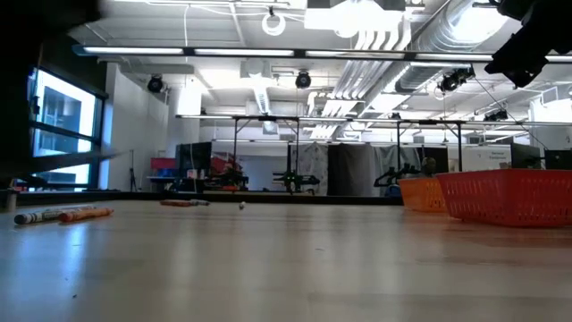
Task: Sort crayons
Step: Put the blue crayon into the blue bin
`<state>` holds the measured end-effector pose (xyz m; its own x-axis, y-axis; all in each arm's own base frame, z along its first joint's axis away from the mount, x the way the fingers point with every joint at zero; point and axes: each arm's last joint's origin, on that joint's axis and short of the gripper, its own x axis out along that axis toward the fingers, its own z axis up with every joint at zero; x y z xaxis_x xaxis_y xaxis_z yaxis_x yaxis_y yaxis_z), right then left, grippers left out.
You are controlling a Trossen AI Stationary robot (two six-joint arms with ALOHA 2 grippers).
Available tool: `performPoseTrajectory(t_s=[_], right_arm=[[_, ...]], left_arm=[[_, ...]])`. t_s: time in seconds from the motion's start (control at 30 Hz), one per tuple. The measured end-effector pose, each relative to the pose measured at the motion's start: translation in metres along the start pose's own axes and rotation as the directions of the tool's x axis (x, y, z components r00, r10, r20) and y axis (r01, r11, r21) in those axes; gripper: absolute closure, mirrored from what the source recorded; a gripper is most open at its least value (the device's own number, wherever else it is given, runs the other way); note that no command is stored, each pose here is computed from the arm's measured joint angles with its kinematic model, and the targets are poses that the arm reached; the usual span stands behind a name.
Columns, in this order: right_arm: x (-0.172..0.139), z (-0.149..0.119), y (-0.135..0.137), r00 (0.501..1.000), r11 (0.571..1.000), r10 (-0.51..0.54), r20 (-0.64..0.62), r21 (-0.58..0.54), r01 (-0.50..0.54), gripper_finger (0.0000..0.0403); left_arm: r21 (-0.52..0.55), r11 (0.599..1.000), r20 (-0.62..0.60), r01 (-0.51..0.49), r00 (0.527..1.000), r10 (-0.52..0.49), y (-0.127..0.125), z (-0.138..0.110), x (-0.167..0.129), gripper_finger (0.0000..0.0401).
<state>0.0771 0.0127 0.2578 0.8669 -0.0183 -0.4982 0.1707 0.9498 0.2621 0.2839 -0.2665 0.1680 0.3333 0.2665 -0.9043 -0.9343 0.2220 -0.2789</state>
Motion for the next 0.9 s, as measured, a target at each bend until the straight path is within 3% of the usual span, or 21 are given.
performPoseTrajectory(t_s=[0.17, 0.33, 0.47, 0.57, 0.7, 0.9], right_arm=[[0.000, 0.000, 0.000, 1.000, 1.000, 0.001, 0.000, 0.027, -0.001, 0.0318], [0.000, 0.000, 0.000, 1.000, 1.000, 0.001, -0.001, 0.022, -0.001, 0.0318], [0.000, 0.000, 0.000, 1.000, 1.000, 0.000, -0.002, 0.019, 0.000, 0.0318], [0.000, -0.001, 0.000, 1.000, 1.000, -0.004, -0.010, 0.017, 0.004, 0.0318], [0.000, -0.002, -0.001, 1.000, 1.000, -0.008, -0.020, 0.014, 0.009, 0.0318], [0.000, -0.002, -0.001, 1.000, 1.000, -0.008, -0.021, 0.014, 0.009, 0.0318]], left_arm=[[0.170, 0.954, 0.092, 0.246, 0.960, -0.264, -0.041, 0.023, 0.010, 0.0401], [0.404, 0.827, 0.119, 0.392, 0.873, -0.472, -0.088, 0.062, 0.021, 0.0401], [0.486, 0.726, 0.127, 0.487, 0.783, -0.610, -0.116, 0.093, 0.024, 0.0401], [0.510, 0.650, 0.090, 0.564, 0.716, -0.692, -0.130, 0.108, 0.029, 0.0401], [0.515, 0.586, 0.059, 0.626, 0.656, -0.752, -0.143, 0.114, 0.053, 0.0401], [0.586, 0.504, 0.025, 0.634, 0.608, -0.794, -0.175, 0.104, 0.073, 0.0401]])
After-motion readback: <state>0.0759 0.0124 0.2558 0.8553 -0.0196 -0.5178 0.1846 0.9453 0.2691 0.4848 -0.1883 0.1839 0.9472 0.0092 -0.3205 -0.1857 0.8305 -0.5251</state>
